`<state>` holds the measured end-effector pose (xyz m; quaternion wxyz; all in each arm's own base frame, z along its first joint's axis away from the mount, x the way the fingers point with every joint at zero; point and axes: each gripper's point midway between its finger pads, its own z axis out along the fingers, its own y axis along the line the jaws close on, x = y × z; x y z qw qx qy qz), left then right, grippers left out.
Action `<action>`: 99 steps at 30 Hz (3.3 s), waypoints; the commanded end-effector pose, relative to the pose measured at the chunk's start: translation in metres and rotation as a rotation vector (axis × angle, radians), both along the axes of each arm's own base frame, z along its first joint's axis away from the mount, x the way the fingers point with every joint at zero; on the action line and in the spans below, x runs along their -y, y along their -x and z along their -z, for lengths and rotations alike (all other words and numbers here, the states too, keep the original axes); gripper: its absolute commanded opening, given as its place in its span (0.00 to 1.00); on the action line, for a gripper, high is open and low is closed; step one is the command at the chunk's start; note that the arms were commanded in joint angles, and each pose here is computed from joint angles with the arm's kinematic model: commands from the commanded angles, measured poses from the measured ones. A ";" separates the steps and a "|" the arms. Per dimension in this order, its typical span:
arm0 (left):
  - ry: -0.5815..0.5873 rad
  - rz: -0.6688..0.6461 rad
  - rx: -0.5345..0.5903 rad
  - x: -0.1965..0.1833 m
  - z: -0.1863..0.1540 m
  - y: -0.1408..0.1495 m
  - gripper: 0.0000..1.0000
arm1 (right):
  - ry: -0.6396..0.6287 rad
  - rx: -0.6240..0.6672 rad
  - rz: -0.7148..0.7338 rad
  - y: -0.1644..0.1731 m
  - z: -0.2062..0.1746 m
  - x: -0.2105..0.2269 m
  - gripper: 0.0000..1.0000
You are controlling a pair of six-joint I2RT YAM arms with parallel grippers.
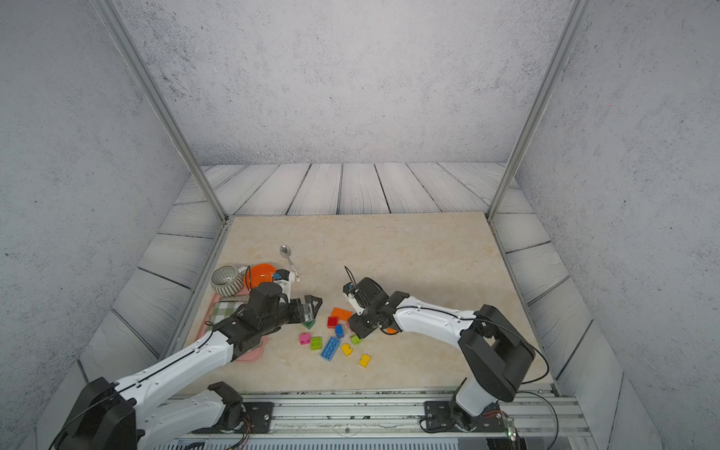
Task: Assemble the letter p with lego
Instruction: Adjust the lego brick at the center of the board, then move the lego brick at the center of the board.
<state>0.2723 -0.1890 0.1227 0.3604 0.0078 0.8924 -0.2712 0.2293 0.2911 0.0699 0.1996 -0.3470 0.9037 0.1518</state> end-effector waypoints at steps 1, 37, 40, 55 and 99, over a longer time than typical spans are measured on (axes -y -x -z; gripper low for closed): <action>-0.020 0.001 0.012 0.000 0.001 -0.003 0.99 | 0.033 0.000 0.032 0.005 -0.010 0.007 0.58; -0.064 -0.018 0.014 -0.005 0.007 -0.007 0.99 | 0.314 -0.131 0.095 0.042 0.006 0.022 0.26; -0.111 -0.043 0.016 -0.012 0.008 -0.012 0.99 | 0.424 -0.208 0.077 0.056 -0.007 0.041 0.25; -0.118 -0.057 0.030 -0.019 0.003 -0.008 0.99 | 0.892 -0.544 0.030 0.085 0.001 0.085 0.20; -0.101 -0.019 0.014 -0.010 0.008 -0.010 0.99 | 0.182 -0.104 0.242 0.022 -0.019 0.040 0.99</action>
